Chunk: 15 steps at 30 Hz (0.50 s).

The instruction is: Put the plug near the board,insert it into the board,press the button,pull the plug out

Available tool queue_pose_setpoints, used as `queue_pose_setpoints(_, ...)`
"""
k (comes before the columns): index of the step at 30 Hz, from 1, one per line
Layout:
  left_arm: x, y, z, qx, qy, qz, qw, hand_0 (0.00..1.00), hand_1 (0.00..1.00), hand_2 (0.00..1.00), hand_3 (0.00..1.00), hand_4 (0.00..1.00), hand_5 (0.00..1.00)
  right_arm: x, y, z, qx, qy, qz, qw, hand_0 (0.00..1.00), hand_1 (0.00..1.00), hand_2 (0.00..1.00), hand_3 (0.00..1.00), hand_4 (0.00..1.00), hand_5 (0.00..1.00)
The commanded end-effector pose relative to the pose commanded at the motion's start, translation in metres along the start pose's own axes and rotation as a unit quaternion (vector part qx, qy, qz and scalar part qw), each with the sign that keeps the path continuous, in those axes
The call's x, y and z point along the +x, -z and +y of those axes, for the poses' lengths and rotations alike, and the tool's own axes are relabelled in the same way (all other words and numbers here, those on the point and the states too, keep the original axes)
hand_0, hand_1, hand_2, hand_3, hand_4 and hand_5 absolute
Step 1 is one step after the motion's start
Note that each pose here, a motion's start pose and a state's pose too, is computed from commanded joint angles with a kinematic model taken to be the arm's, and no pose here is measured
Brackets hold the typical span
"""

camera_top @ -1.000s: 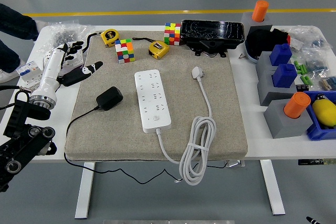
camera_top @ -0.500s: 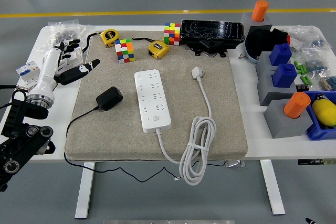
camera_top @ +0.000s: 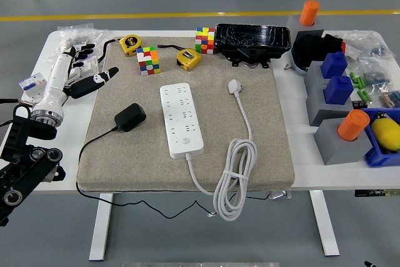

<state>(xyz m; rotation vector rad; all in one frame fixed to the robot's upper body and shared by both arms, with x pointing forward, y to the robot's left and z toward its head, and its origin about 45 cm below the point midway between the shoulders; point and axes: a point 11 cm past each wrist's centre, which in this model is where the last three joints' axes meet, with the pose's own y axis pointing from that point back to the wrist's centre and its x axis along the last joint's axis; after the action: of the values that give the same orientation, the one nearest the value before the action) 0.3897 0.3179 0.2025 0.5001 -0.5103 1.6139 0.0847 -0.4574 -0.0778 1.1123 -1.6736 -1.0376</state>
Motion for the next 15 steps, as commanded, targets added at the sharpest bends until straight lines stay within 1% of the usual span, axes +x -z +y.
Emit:
queue_pose_setpoints(5, -0.0003, 0.0002, 0.0002, 0.001, 0.002, -0.003, 1.0, 0.745, 0.808, 0.816, 0.807, 0.998, 0.504, 0.0003, 0.0004, 0.0, 0.0, 0.0, -0.001, 1.0, 0.68, 0.687, 0.695, 0.598, 0.935, 0.532)
queue_pose_setpoints(15, -0.0056, 0.0085, 0.0049, 0.017, 0.013, -0.004, 1.0, 0.75, 0.812, 0.819, 0.807, 0.995, 0.517, -0.0006, -0.0016, 0.0, -0.001, 0.0, 0.0, 1.0, 0.68, 0.687, 0.695, 0.598, 0.935, 0.533)
